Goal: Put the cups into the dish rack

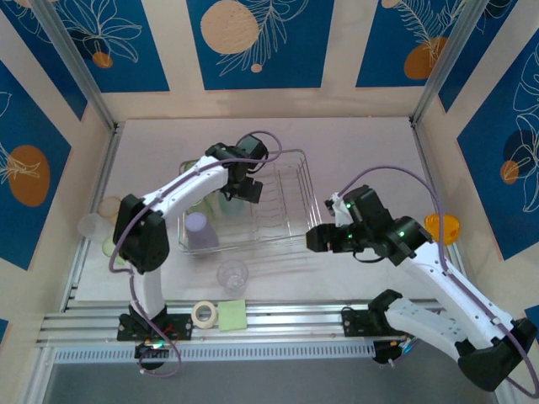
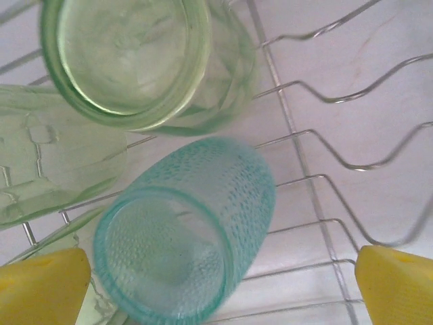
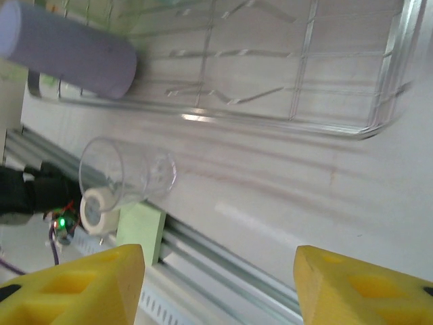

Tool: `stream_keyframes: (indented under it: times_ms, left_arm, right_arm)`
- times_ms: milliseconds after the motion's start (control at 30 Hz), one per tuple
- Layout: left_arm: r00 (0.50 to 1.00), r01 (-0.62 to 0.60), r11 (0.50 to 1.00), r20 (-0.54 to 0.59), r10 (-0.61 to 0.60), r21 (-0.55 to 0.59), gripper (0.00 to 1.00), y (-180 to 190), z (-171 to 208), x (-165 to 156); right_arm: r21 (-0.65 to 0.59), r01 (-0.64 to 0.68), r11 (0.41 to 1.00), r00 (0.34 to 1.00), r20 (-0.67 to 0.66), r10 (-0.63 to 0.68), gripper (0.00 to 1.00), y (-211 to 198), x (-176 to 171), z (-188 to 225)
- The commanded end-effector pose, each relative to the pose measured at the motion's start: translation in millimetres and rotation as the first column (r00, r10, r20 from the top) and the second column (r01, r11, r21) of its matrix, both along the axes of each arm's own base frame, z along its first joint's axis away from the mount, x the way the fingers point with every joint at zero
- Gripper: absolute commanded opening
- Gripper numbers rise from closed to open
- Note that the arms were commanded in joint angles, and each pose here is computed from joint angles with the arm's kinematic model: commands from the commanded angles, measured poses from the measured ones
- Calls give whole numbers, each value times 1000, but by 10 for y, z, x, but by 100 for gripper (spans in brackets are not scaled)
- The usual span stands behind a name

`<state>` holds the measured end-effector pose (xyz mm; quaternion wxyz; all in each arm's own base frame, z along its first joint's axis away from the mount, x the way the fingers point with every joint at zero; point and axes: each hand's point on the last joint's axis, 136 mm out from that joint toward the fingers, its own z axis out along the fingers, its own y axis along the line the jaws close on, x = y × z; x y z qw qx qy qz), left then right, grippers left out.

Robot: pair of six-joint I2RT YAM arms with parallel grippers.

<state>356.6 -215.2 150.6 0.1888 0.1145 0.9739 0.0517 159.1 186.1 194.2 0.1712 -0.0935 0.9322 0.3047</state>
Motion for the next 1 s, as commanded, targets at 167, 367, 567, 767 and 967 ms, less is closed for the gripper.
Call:
stream_keyframes:
  times_ms: [167, 367, 567, 767, 967]
  left_arm:
    - [965, 82, 980, 260, -32, -183, 100, 87, 852, -369]
    - [866, 182, 896, 497, 49, -406, 100, 484, 1262, -958]
    - [837, 194, 839, 532, 128, -508, 100, 918, 1167, -1522]
    - [846, 152, 839, 508, 164, -523, 100, 1175, 955, -1780]
    - [840, 145, 821, 507, 193, -553, 100, 1214, 906, -1828]
  right_arm:
    - [-85, -115, 990, 991, -77, 108, 60, 551, -230, -204]
    - [-192, -228, 955, 971, -113, 209, 59, 979, -274, -380]
    - [-231, -317, 920, 947, -127, 295, 59, 1426, -249, -462]
    - [-305, -394, 867, 919, -157, 362, 58, 1716, -262, -605]
    - [-385, -426, 819, 905, -173, 389, 57, 1797, -300, -753]
